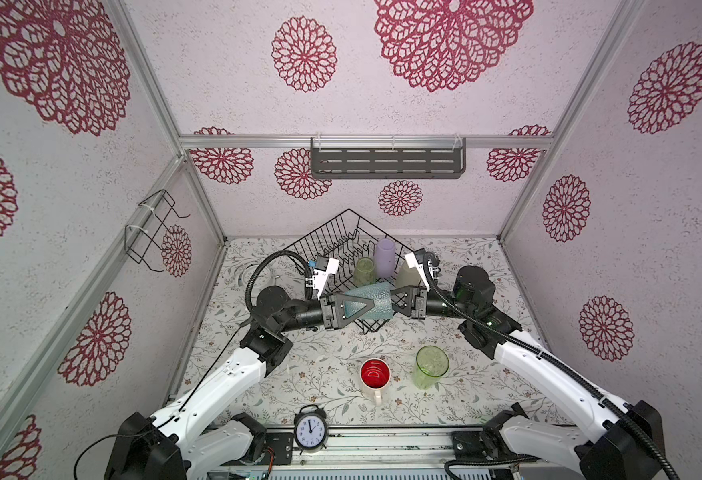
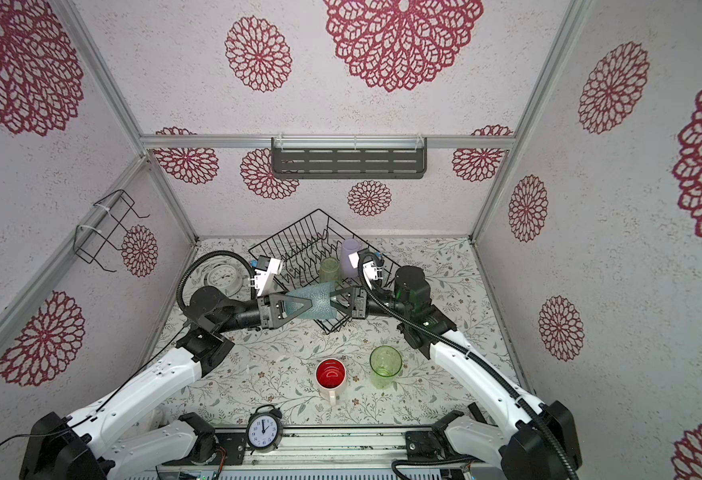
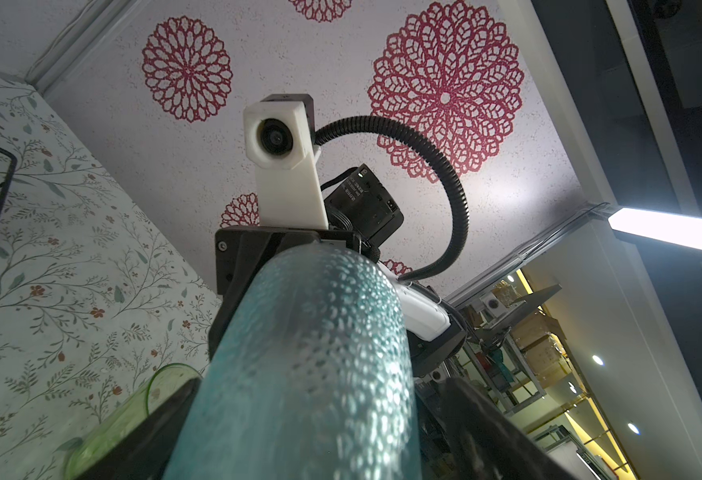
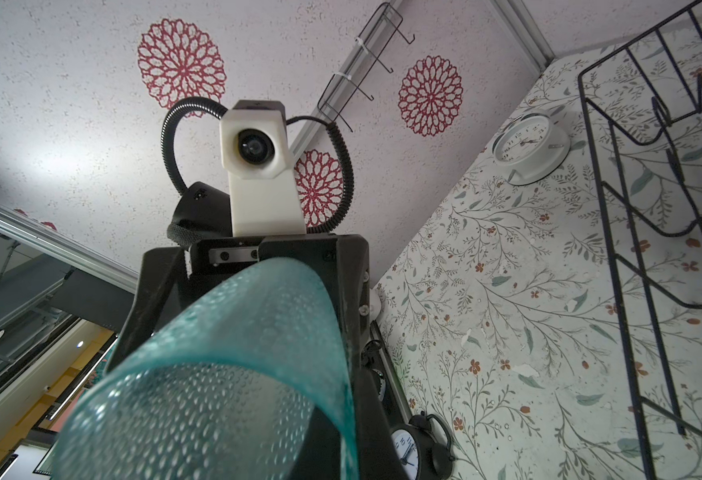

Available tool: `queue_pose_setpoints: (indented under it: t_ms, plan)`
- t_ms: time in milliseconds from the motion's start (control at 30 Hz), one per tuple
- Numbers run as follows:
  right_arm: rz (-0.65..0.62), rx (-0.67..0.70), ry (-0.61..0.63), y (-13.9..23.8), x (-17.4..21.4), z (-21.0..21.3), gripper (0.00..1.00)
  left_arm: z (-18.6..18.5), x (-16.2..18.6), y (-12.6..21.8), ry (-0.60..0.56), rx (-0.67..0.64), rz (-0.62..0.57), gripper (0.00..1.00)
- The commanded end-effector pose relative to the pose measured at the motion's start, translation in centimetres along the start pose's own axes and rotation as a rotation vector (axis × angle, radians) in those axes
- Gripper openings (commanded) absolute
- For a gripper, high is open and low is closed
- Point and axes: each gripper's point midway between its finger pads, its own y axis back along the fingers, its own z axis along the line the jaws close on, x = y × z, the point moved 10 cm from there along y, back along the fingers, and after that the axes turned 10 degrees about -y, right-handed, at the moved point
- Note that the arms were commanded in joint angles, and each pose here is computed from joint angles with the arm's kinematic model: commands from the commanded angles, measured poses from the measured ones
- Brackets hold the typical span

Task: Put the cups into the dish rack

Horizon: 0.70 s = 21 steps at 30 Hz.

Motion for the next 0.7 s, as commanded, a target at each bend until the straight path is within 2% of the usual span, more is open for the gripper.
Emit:
queue_pose_setpoints:
  t_ms: [0, 367, 667]
  plan:
    - [-0.019, -0.045, 0.067, -0.2, -0.3, 0.8, 0.00, 0.2, 0.1, -0.2, 0.003, 0.008, 0.003, 0.91]
    - [-0.021, -0.033, 0.054, -0.7, -0.4, 0.2, 0.00, 0.9, 0.2, -0.3, 0.025, -0.023, 0.013, 0.89]
    - [-0.013, -0.019, 0.031, -1.0, -0.3, -0.5, 0.00, 1.5, 0.1, -0.2, 0.043, -0.051, 0.003, 0.80]
